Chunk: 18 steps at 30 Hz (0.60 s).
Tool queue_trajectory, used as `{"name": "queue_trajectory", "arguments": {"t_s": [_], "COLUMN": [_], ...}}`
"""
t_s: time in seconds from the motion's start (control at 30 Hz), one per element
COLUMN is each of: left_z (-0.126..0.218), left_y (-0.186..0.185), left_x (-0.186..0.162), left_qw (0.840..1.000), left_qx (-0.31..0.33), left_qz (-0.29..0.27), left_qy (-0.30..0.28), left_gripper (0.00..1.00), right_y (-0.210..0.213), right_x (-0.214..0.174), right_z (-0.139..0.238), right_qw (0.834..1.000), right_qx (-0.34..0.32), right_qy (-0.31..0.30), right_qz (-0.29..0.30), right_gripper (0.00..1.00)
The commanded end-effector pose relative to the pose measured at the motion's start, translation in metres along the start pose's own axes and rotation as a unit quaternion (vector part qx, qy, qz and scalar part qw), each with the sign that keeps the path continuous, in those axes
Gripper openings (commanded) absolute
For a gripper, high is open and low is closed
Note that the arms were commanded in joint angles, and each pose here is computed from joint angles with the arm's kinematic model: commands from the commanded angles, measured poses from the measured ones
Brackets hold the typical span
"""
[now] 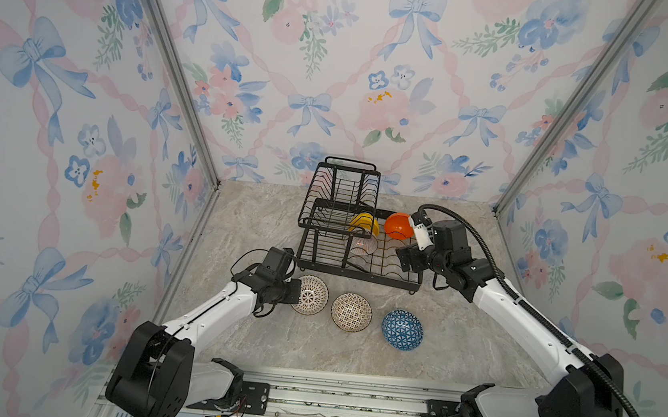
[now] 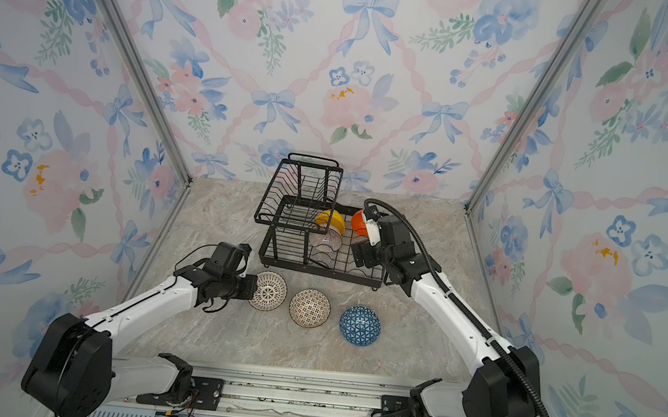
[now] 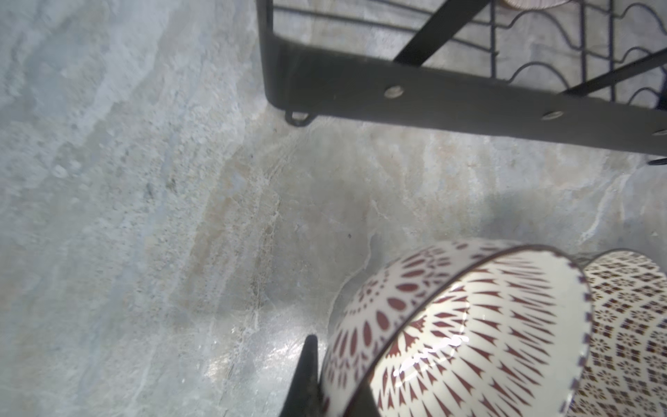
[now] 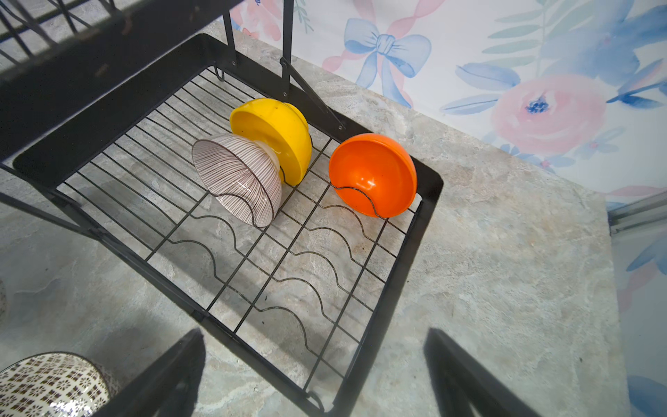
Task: Load the bowls into the dish rack
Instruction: 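Grasp the starburst bowl's rim with the left gripper and lift it toward the rack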
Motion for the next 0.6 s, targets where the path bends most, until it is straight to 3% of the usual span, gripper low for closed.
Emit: {"name": "queue_trajectory", "arguments": {"t_s": [0.0,0.37,0.57], "left_z": [0.032,0.141,0.170], "left_y": [-0.019,-0.084,-0.125], "left_x": [0.026,0.076,0.098], "left_qw": [0.998,0.973,0.957], "left_qx": [-0.031,-0.104,-0.113], "left_qz": [-0.028,-0.077,-0.118], "left_qy": [-0.044,-0.193,-0.240], "left_gripper": [0.00,0.00,0.00], "right_y": [-0.006,-0.020,-0.017], "right_x": [0.017,0.062,0.088], "right_z": [0.022,0.098,0.137], "right_qw": [0.999,0.990,0.980], "right_qx": [0.012,0.014,0.041], "right_qy": [-0.030,-0.130,-0.185], "right_qz": [-0.004,-0.051,-0.062], "right_gripper": [0.97,0.97,0.97]}}
Point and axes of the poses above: each gripper's point midway between its finger pads, its own z axis back along the fingers, its own y axis along the line the jaws close on, x = y × z, the point moved 4 cm from there along z, back along the fingers, and after that the axes turned 15 degrees about z, right-handed, at the moved point
